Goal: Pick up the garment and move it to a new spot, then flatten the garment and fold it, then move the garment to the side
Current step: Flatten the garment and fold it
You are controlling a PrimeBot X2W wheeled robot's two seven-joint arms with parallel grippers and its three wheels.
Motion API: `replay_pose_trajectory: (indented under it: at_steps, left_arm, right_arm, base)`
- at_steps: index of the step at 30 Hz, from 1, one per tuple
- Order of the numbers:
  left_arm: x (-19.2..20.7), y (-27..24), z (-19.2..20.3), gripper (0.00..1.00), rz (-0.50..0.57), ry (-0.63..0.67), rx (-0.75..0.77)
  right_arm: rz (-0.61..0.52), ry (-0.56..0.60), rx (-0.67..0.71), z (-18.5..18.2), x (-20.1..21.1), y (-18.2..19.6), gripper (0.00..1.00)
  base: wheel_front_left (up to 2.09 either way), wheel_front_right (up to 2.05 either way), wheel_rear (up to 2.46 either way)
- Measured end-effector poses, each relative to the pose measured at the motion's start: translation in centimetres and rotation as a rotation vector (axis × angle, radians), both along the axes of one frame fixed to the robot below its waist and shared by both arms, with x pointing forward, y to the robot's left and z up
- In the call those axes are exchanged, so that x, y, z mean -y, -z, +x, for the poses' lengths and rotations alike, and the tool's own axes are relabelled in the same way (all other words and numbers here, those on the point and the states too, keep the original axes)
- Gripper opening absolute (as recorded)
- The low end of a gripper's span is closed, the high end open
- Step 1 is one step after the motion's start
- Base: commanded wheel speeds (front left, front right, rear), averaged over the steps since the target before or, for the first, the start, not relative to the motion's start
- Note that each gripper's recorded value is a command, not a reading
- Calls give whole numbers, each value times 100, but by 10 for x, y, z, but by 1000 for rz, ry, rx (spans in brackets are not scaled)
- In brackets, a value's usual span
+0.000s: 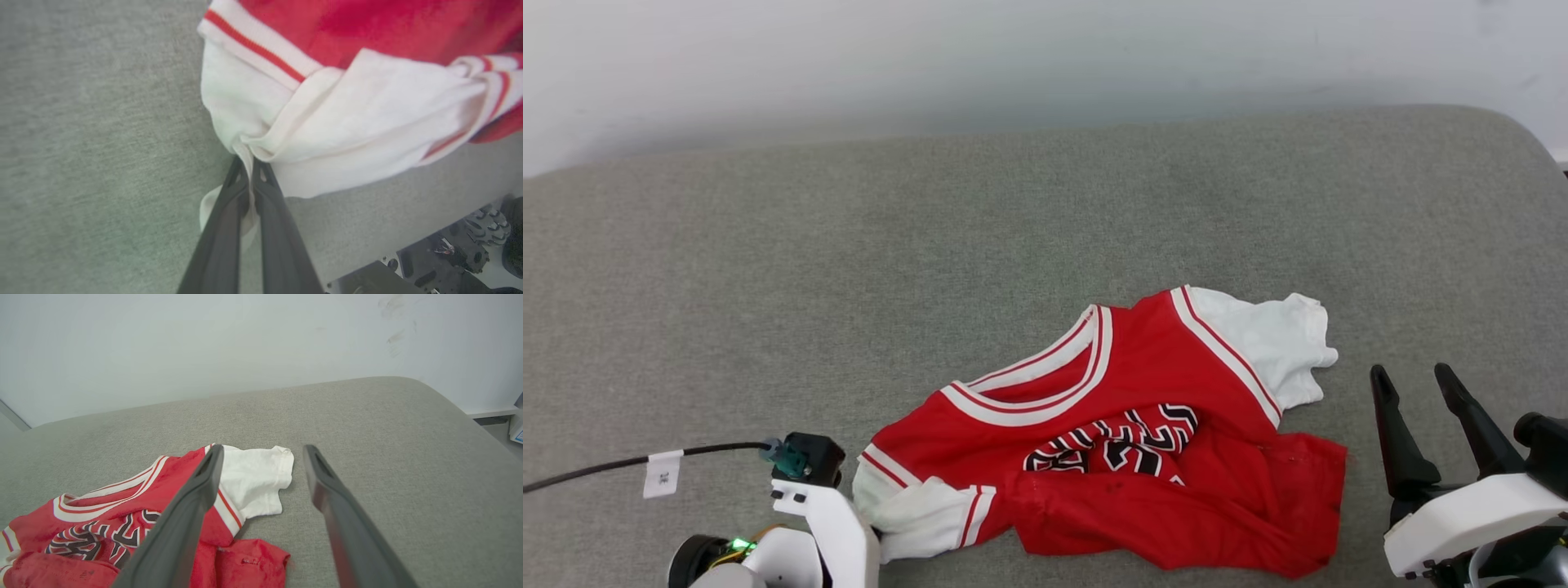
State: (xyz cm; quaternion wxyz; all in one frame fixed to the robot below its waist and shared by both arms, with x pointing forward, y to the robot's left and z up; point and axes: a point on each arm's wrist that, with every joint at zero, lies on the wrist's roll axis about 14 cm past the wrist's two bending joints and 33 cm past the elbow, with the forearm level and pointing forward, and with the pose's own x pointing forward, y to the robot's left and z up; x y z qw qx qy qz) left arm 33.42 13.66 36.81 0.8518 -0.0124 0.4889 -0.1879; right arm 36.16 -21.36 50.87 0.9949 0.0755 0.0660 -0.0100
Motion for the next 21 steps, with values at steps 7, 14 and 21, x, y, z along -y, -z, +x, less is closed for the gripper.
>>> replay_pose_trajectory:
  at_steps: [7, 14, 21]
  left_arm:
    - [-10, -42, 27, 0, -44, -148, 280]
    - [-14, -83, 42, 0, -56, -216, 505]
    - [-2, -119, 69, 0, -83, -230, 684]
  right_arm:
    - [0, -28, 1, 3, -3, -7, 100]
    - [75, -25, -213, 17, 20, 32, 100]
    - [121, -87, -528, 64, 34, 78, 100]
  base:
    - [0, 0, 0]
    - [0, 0, 0]
    - [0, 0, 0]
